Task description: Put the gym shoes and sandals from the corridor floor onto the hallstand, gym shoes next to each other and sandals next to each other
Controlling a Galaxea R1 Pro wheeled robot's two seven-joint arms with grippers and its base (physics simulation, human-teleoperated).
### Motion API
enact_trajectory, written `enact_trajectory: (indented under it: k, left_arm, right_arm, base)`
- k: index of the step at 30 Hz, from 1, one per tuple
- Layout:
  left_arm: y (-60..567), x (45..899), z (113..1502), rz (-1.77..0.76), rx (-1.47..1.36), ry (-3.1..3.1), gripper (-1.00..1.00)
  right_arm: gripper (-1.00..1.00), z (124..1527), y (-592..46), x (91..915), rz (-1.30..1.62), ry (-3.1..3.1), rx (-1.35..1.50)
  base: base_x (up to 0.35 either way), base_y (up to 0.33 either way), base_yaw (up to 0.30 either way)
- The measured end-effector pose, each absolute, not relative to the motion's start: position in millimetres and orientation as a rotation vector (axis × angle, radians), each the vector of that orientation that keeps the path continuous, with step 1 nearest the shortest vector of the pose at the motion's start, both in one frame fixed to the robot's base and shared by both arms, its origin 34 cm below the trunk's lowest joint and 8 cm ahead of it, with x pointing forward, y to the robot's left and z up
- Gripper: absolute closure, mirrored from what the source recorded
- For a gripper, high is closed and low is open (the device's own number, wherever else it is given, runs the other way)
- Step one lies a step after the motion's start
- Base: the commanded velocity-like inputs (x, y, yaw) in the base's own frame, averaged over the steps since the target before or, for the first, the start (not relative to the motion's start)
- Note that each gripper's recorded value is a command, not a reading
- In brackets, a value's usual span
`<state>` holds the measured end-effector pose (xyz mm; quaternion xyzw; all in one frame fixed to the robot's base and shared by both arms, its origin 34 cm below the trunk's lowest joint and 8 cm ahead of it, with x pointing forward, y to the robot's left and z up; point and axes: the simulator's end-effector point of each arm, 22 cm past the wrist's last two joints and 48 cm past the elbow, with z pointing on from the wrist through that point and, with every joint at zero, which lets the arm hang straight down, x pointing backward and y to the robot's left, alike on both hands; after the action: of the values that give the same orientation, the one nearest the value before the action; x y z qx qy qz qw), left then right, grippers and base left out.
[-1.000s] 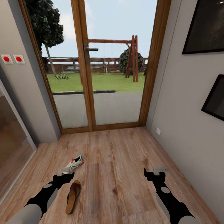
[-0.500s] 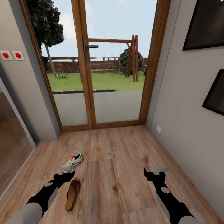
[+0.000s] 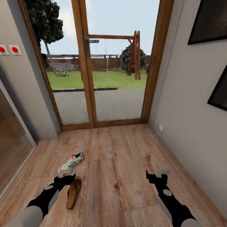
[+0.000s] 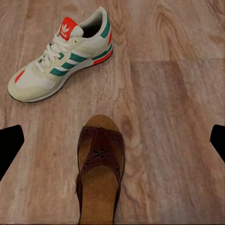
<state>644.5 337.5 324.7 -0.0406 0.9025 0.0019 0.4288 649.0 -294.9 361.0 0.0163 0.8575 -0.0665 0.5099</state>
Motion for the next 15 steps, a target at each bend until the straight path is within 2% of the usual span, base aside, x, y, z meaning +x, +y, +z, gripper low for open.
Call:
enact_trajectory:
  k: [15]
  left_arm:
    - [338.1,628.5,285.8,0.008,-0.102,2.323,-1.0]
  right_arm:
    - [-1.0,325.8,-296.0,639.5,-0.164,2.124,0.041]
  base:
    - [0.0,0.0,0.0]
